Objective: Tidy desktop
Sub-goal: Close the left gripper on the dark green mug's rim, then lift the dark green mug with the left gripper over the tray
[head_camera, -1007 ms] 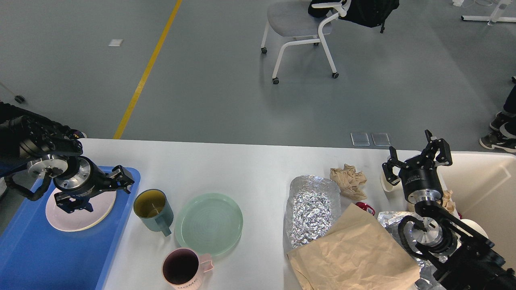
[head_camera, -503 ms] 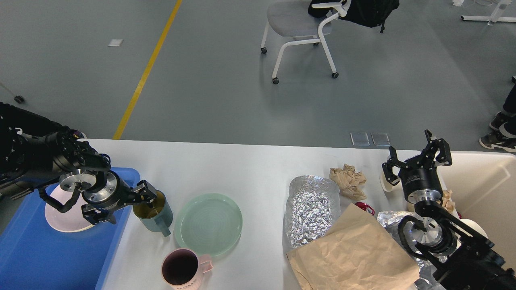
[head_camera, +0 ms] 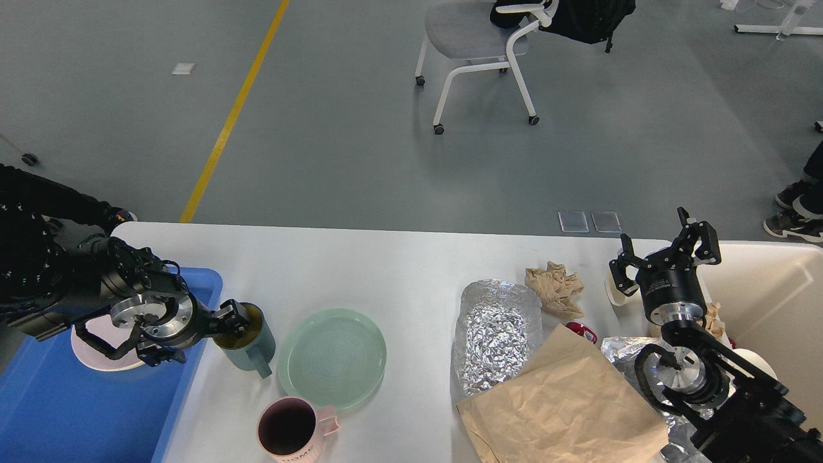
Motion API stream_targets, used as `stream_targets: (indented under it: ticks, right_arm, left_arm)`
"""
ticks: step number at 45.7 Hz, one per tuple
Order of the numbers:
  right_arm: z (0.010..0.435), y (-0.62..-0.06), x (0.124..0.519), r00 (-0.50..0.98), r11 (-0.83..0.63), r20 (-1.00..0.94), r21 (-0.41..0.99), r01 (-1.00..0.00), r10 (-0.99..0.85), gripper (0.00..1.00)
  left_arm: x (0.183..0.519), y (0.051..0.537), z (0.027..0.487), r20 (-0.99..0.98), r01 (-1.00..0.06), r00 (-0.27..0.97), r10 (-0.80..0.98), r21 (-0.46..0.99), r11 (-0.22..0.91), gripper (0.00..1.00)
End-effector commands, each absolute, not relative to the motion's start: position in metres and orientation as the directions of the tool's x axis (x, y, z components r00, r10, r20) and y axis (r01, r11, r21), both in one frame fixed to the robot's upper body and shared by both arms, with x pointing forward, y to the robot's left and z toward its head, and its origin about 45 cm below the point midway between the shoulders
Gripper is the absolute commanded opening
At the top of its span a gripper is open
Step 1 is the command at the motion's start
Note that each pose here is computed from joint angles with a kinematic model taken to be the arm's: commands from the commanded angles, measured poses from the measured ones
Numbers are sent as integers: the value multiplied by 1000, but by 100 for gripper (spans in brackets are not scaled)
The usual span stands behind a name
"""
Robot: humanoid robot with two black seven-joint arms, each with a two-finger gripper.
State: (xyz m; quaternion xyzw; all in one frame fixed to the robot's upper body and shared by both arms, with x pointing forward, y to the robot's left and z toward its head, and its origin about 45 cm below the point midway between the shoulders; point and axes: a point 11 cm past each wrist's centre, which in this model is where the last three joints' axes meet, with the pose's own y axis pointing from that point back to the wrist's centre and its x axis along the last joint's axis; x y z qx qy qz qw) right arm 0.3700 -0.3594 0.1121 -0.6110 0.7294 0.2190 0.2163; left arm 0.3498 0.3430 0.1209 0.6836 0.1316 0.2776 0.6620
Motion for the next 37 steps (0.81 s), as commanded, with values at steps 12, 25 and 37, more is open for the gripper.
stream_targets:
  ticks: [12,25,37]
  right_arm:
    - [112,-359,370,-160,158,-583,54,-986,-796,100]
    - [112,-359,370,-160,157,-583,55,-986,-796,100]
    - [112,-359,370,-160,158,-583,54,-986,-796,100]
  left_arm:
    - [351,338,114,202,-195,818,539,978,-72,51]
    - [351,332,114,175,-185,820,546,982,-37,10]
    - [352,333,116,176,-187,814,553,982,-38,0]
